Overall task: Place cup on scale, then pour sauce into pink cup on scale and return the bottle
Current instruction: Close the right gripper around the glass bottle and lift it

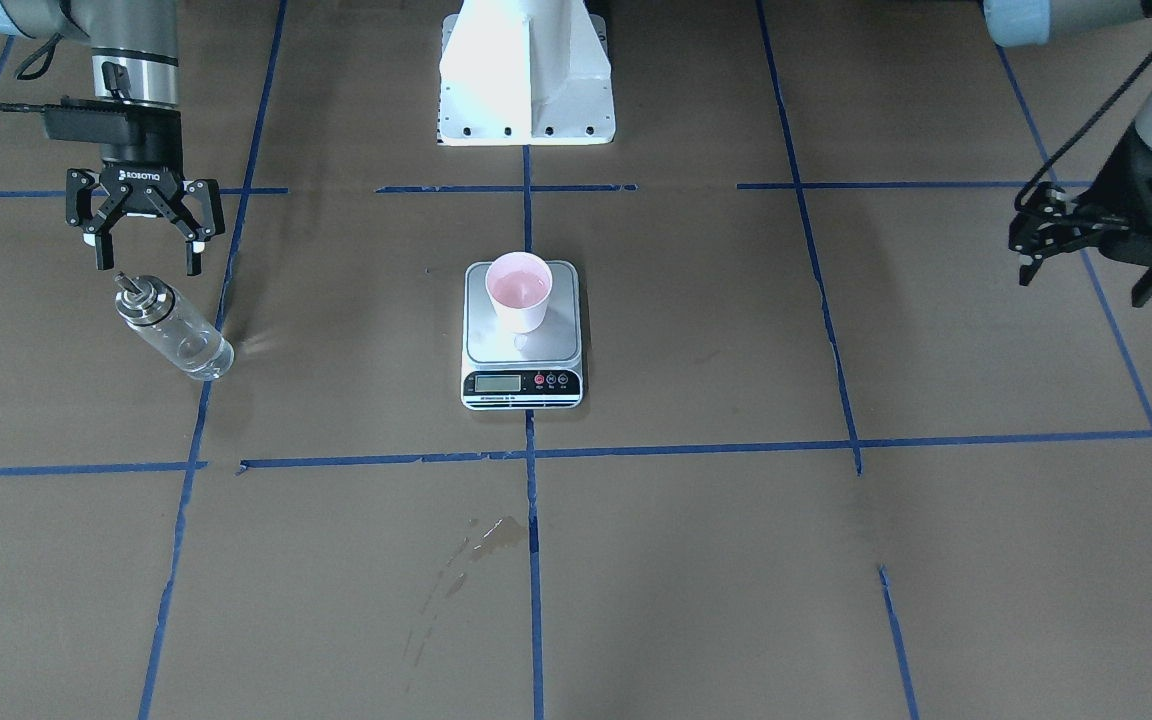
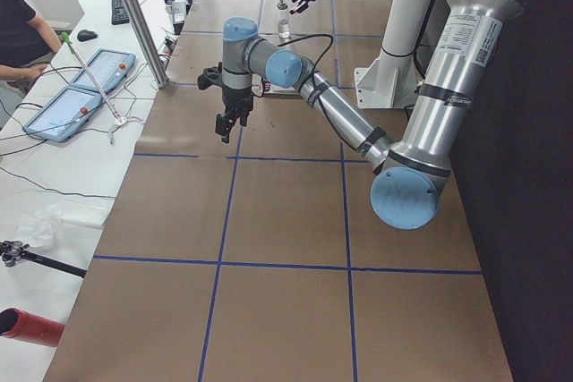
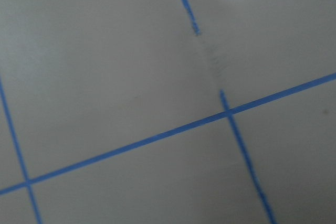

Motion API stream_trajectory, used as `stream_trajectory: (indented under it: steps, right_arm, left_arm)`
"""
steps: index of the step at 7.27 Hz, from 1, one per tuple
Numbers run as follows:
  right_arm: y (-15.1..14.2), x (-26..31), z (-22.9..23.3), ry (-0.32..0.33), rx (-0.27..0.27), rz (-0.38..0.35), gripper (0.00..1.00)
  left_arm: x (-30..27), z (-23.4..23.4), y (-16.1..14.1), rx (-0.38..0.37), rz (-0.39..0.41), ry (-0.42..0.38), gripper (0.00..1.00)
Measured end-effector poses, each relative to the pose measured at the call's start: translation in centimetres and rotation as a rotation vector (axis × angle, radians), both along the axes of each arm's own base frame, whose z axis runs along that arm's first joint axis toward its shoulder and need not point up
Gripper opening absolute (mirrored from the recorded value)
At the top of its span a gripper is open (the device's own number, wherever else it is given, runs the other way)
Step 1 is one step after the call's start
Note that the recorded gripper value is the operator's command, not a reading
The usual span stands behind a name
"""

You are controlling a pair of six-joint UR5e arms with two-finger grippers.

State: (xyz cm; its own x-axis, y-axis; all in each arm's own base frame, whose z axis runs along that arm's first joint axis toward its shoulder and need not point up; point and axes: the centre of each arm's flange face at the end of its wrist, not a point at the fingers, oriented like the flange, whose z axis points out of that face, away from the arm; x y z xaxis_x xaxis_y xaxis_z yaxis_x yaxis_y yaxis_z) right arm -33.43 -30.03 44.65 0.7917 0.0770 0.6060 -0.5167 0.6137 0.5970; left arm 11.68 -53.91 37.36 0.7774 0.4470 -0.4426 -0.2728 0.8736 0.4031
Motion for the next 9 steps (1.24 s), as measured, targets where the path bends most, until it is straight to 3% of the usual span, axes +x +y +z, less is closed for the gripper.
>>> stream_trajectory:
  steps: [4, 9]
  right_arm:
    - [-0.4, -4.8, 1.4, 0.028, 0.05, 0.026, 1.0]
    - [-1.2, -6.2, 3.0, 0.076, 0.054, 0.027, 1.0]
  left_arm:
    - [-2.3, 3.5, -1.1, 0.04, -0.004, -0.023, 1.0]
    - [-3.1, 3.8, -1.5, 0.042, -0.022, -0.037, 1.0]
